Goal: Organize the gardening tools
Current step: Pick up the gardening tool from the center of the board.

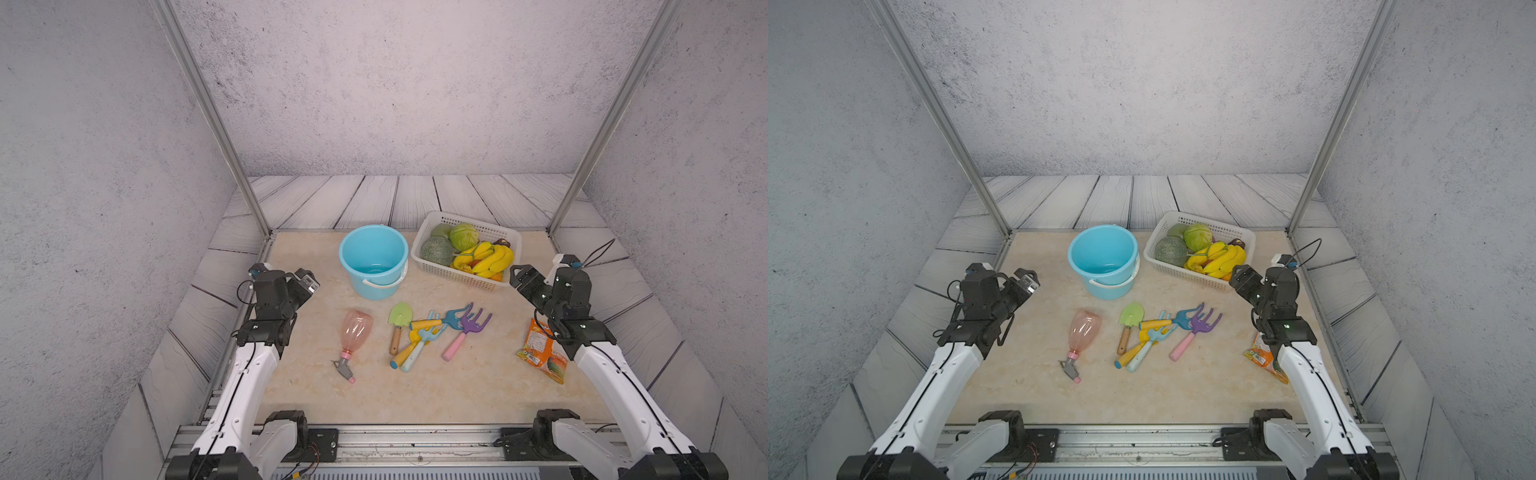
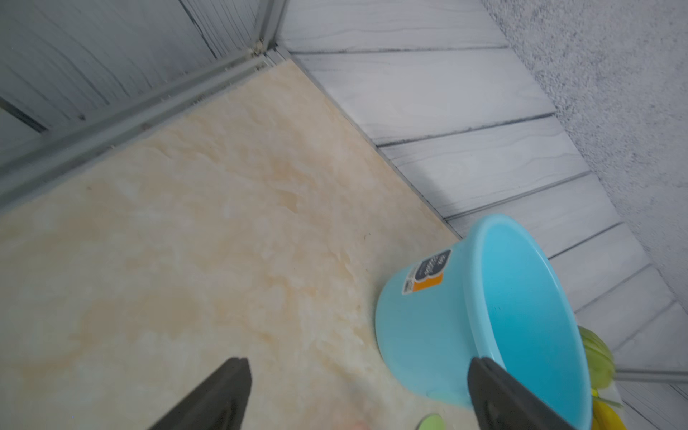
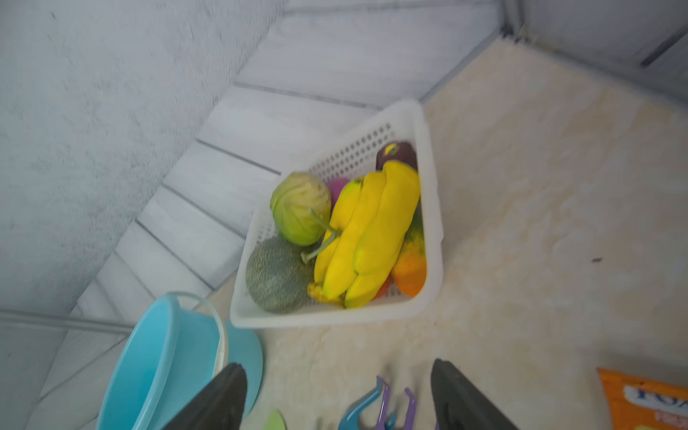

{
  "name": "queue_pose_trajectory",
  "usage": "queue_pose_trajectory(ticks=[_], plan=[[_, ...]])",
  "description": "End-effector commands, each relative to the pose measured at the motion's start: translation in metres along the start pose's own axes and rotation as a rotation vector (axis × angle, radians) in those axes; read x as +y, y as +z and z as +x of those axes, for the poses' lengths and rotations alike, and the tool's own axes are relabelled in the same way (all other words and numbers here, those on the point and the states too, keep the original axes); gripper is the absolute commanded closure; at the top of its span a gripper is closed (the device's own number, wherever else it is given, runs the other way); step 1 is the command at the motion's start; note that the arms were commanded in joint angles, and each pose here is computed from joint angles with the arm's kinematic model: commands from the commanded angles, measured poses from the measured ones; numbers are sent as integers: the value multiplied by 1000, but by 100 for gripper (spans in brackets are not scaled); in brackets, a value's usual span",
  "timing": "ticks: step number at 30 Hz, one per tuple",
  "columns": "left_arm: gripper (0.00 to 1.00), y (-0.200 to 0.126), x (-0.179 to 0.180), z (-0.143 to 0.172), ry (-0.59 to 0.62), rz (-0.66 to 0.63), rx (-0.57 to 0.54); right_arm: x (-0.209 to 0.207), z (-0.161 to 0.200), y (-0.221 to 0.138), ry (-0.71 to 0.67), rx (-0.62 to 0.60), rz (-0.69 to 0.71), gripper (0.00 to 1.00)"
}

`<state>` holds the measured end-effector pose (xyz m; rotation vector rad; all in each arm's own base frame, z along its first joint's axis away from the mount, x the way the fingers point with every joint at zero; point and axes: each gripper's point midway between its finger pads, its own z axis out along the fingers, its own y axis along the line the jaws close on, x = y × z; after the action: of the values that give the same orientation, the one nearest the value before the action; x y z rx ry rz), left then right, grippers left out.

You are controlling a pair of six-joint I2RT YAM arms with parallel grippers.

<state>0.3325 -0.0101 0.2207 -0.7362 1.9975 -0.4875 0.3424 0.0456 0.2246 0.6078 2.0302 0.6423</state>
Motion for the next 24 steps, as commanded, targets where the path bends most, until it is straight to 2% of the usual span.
queue_pose_trajectory(ticks=[1, 4, 11, 17, 24], plan=[[8, -22, -14, 41, 35, 79, 164, 15, 49, -7, 31, 284, -76, 20], [12, -42, -21, 64, 104, 113, 242, 14, 75, -13, 7, 394, -82, 23], [27, -72, -44, 129, 240, 242, 449, -8, 120, -30, -52, 514, -37, 29], [32, -79, -76, 179, 421, 298, 580, -27, 147, -32, -67, 571, 27, 29], [32, -74, -120, 228, 665, 307, 650, -43, 157, -36, -73, 567, 63, 29]])
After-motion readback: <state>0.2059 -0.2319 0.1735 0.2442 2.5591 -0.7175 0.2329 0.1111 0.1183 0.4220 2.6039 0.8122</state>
